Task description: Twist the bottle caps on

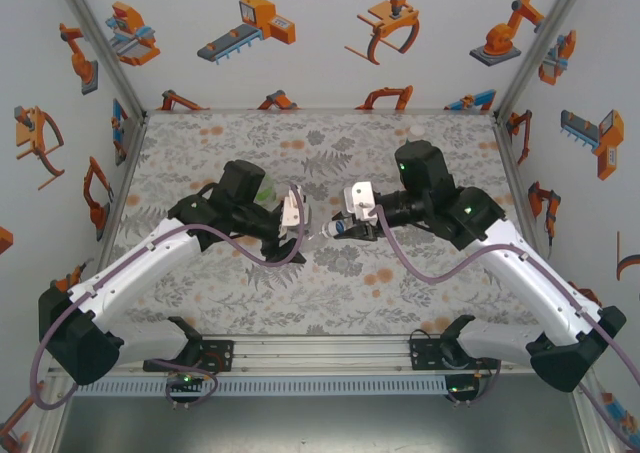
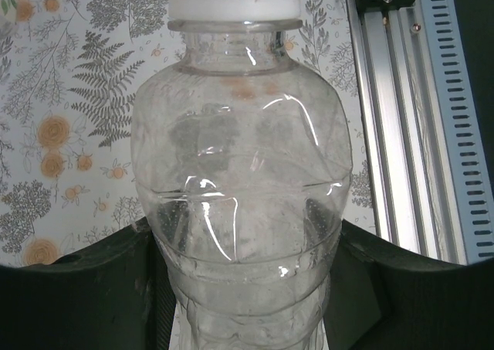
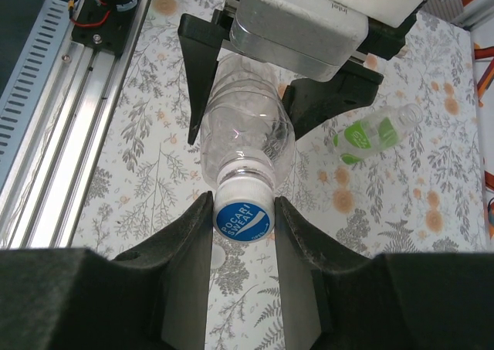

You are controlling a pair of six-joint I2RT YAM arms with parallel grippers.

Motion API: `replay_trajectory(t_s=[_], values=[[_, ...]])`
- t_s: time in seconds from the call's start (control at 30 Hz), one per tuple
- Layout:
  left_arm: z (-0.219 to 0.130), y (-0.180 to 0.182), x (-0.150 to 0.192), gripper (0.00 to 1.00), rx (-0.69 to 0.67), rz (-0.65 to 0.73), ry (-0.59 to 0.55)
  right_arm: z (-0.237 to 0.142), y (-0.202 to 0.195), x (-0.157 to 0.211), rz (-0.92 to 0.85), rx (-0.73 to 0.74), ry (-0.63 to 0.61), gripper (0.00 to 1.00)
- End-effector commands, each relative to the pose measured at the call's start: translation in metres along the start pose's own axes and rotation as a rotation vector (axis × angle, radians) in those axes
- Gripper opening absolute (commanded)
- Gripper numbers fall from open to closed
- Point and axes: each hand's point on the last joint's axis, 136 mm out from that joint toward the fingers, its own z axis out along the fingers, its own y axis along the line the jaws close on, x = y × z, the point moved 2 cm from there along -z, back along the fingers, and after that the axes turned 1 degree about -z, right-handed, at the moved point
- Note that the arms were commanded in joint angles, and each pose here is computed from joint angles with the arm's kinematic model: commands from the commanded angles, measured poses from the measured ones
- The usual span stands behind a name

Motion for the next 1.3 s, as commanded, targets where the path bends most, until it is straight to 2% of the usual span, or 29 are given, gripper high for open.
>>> replay_trajectory(t_s=[0.0,0.43,0.97,1.27], values=[[-0.011,-0.004,-0.024,0.0,-0.01,0.082,-0.082,0.003,0.009,-0.007,-0.021,-0.049,-0.028,0.0],[-0.015,-0.01,-0.031,0.0,0.004,0.105,-0.126,0.01,0.013,-0.003,0.017,-0.084,-0.025,0.0],[-0.013,-0.006,-0.03,0.0,-0.015,0.093,-0.119,0.018,0.002,-0.015,0.116,-0.034,-0.139,0.0],[-0.018,-0.013,-0.034,0.0,-0.006,0.123,-0.141,0.022,-0.003,-0.002,0.168,0.001,-0.081,0.0]])
